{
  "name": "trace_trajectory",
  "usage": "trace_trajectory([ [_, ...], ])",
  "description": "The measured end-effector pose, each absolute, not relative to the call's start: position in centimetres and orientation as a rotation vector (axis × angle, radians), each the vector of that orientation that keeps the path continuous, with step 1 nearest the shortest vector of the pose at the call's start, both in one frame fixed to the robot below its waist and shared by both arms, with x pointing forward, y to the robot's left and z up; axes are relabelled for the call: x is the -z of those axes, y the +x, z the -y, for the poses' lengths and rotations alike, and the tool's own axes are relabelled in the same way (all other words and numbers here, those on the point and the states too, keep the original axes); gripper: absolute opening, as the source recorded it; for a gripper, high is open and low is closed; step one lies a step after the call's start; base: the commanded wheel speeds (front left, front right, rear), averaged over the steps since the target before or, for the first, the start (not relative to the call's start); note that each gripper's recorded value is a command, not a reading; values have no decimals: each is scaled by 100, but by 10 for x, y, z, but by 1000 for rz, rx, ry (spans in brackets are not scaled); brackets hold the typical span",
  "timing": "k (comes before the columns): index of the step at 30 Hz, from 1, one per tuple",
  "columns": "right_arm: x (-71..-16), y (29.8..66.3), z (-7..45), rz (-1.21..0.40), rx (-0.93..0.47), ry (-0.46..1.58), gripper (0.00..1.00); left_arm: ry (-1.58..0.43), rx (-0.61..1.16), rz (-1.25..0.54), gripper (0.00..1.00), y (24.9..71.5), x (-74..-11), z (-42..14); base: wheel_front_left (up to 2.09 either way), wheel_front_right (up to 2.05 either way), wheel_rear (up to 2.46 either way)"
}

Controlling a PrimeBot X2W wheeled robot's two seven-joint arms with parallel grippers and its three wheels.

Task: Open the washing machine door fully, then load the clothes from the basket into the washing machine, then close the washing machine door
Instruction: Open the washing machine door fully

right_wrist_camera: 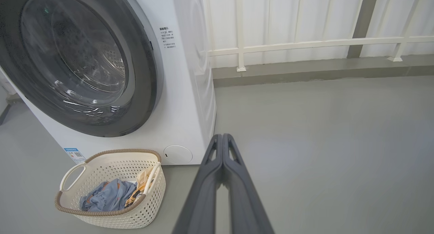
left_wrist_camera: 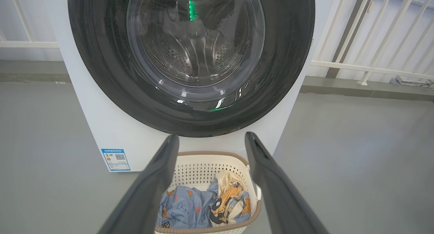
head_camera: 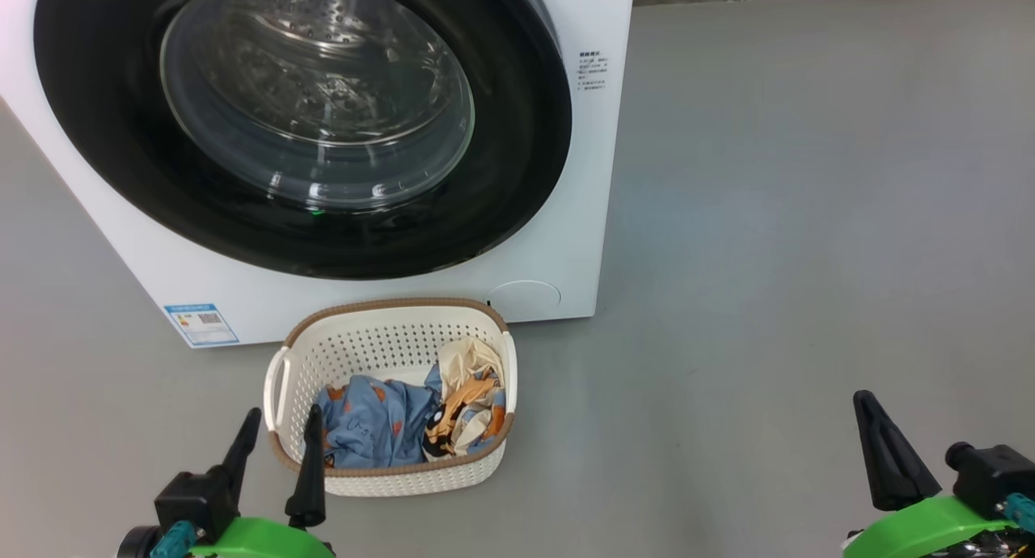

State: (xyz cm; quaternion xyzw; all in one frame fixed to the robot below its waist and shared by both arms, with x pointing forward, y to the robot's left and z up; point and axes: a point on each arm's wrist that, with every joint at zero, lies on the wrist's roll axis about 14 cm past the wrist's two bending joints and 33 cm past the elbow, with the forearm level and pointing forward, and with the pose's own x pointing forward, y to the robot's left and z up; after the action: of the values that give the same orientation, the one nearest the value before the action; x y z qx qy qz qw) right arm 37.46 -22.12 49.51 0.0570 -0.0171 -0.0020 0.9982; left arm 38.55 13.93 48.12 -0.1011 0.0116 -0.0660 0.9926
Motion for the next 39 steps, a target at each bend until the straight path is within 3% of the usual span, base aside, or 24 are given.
trace_trajectory([
  [10, -484, 391, 238, 16, 138, 622, 0, -210, 122, -31, 100, 394, -478, -139, 0, 0, 0],
  [21, -479, 449, 252, -49, 154, 1289, 0, -214, 151, -27, 100, 419, -477, -127, 0, 0, 0],
  [28, -481, 502, 234, -137, 44, 1513, 0, -230, 150, -39, 100, 434, -470, -124, 0, 0, 0],
  [39, -506, 592, 181, -307, -213, 1600, 0, -250, 122, -55, 100, 460, -457, -127, 0, 0, 0],
])
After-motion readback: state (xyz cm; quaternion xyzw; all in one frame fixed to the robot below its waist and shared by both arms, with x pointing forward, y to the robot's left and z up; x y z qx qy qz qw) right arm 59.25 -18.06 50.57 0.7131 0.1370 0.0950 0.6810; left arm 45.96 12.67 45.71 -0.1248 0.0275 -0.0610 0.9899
